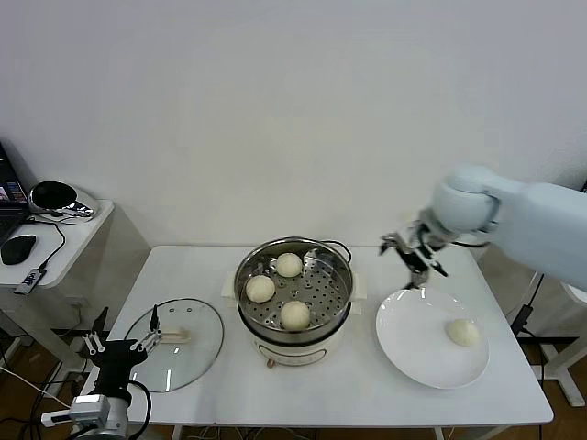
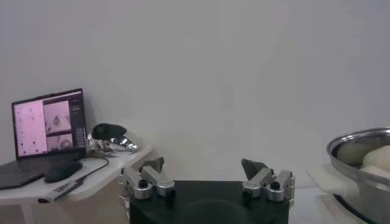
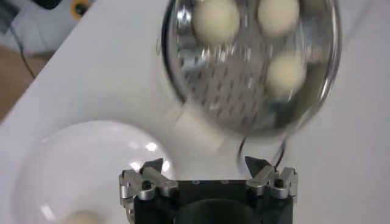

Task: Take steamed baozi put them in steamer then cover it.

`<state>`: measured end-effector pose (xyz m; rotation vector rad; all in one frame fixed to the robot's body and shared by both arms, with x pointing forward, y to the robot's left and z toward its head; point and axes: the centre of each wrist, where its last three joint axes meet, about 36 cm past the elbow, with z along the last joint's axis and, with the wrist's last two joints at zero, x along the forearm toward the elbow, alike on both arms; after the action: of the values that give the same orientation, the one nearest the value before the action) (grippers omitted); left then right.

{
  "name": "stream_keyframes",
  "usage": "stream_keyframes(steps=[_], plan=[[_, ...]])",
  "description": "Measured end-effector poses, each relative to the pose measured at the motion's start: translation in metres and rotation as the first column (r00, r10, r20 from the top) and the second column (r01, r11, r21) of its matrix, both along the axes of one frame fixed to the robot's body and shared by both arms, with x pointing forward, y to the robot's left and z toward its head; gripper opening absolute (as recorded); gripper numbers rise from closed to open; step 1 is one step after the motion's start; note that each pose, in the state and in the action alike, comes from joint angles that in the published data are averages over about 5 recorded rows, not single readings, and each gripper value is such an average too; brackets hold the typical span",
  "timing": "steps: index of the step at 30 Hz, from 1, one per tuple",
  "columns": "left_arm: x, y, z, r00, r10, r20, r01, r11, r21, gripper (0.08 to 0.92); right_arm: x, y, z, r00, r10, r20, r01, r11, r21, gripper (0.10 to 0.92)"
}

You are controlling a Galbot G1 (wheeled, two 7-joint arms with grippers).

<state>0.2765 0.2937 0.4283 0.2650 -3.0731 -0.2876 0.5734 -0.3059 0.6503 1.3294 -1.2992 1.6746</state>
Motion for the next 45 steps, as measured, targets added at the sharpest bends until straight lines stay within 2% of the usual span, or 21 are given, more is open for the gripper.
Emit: stream_keyframes(steps=[10,19,28,38,45], plan=[[-0.004,-0.003,-0.002,0.9999,-0.003,-0.010,0.003,1.000,0.007,0.823,-0.005,-0.089,-0.070,0.982,-0.184,-0.047,0.184,0.983,-0.018,0.823],[-0.004,-0.001,-0.004,0.9998,0.003,-0.019,-0.003,1.000,0.015,0.823,-0.001,-0.138,-0.125,0.959,-0.276,-0.065,0.272,0.960,-0.061,0.823],[-0.007,0.002,-0.003,0.9997,0.012,-0.021,-0.012,1.000,0.021,0.823,0.009,-0.148,-0.167,0.947,-0.308,-0.088,0.301,0.950,-0.083,0.812],[-0.007,0.004,-0.002,0.9997,0.016,-0.020,-0.016,1.000,0.023,0.823,0.015,-0.144,-0.197,0.943,-0.317,-0.104,0.310,0.947,-0.083,0.740],[-0.007,0.002,-0.001,0.9998,0.015,-0.016,-0.015,1.000,0.019,0.823,0.016,-0.142,-0.201,0.942,-0.318,-0.106,0.310,0.947,-0.083,0.681]])
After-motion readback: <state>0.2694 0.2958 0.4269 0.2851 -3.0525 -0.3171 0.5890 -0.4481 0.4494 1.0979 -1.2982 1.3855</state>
